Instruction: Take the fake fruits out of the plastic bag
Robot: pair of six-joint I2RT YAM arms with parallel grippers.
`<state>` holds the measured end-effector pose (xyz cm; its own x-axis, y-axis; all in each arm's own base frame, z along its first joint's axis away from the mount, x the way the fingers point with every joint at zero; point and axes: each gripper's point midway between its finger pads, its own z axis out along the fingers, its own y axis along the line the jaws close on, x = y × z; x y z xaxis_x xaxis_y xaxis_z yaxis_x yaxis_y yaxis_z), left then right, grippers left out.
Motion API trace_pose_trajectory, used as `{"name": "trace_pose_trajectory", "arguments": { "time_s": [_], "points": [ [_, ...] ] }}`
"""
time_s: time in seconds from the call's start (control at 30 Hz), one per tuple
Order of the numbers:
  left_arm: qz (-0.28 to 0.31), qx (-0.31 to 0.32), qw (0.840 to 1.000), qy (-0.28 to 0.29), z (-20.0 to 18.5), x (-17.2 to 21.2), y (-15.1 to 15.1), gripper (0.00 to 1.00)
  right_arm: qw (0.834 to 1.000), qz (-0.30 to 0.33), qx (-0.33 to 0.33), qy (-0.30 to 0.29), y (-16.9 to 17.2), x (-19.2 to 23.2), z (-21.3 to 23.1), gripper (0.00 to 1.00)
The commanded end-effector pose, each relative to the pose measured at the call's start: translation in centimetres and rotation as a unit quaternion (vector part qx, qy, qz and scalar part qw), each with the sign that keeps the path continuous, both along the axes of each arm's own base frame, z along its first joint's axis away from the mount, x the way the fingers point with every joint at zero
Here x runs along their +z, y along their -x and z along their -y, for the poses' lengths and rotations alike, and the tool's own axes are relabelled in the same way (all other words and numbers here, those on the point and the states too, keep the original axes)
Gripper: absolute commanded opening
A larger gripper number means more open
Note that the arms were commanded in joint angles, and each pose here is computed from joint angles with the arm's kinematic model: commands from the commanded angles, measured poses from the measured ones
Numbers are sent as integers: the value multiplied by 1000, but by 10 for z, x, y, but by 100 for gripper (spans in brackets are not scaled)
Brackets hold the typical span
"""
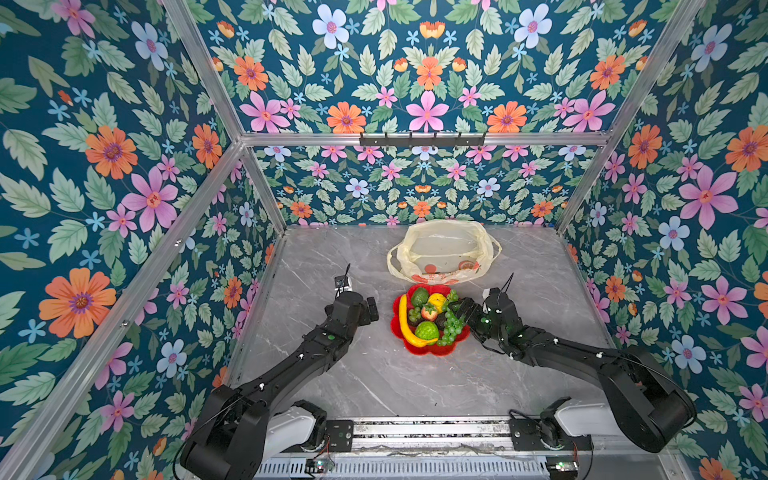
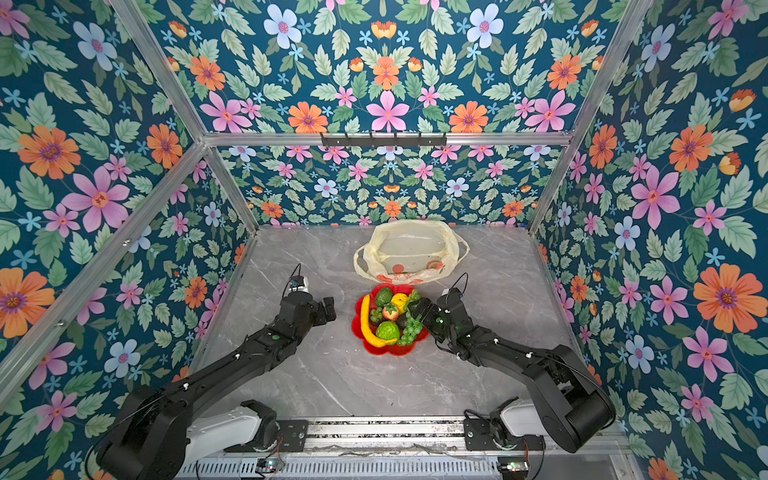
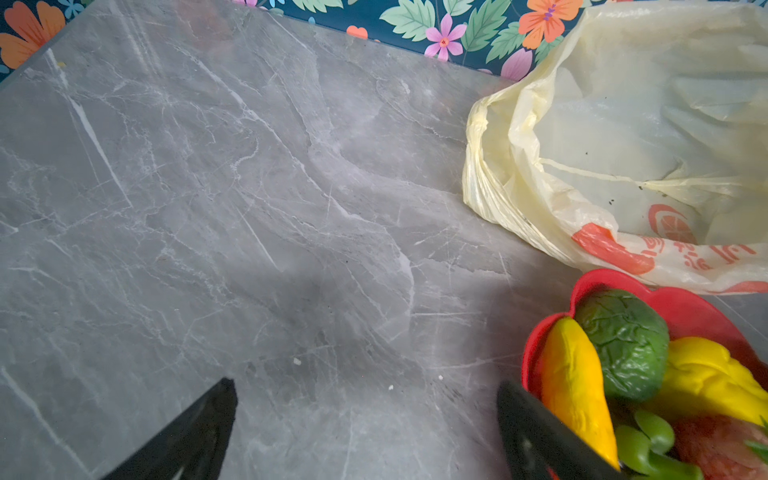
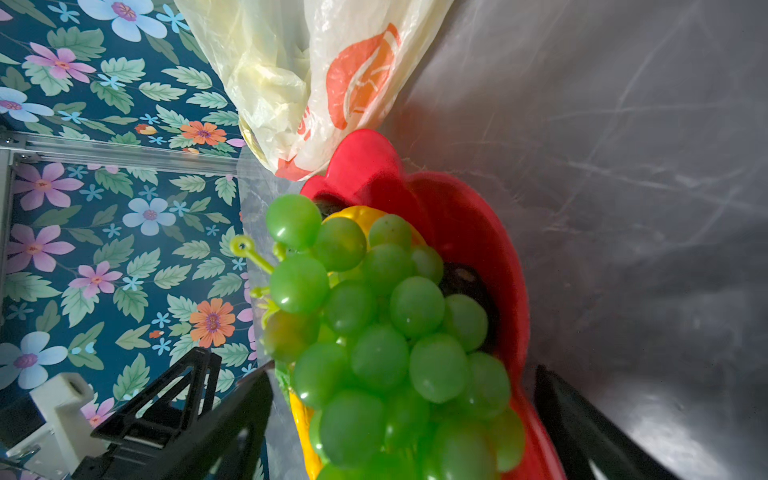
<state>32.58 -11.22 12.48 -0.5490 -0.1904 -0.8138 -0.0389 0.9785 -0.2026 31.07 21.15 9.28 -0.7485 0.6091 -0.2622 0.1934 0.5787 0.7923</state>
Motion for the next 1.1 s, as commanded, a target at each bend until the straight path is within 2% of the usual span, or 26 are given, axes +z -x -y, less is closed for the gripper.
{"name": "trace_pose_trajectory", "arguments": {
  "time_s": [0.0,0.5,0.63,0.77,0.87,1.07],
  "points": [
    [0,5,1000,-10,-4,0,1,100,1000,20,4,-2,-5,10,-3,99],
    [7,10,1000,-9,-6,6,1,100,999,9,-9,30,4,8,11,99],
    [13,16,999,-25,-11,11,0,99,998,19,-5,51,6,17,18,99],
    [34,28,996,-82,-14,29,2,100,991,31,8,128,14,33,36,99],
    [54,36,994,-91,-16,47,1,100,980,56,21,192,18,54,54,99],
    [107,112,983,-101,-43,85,2,100,939,110,1,324,19,100,104,99]
  ]
}}
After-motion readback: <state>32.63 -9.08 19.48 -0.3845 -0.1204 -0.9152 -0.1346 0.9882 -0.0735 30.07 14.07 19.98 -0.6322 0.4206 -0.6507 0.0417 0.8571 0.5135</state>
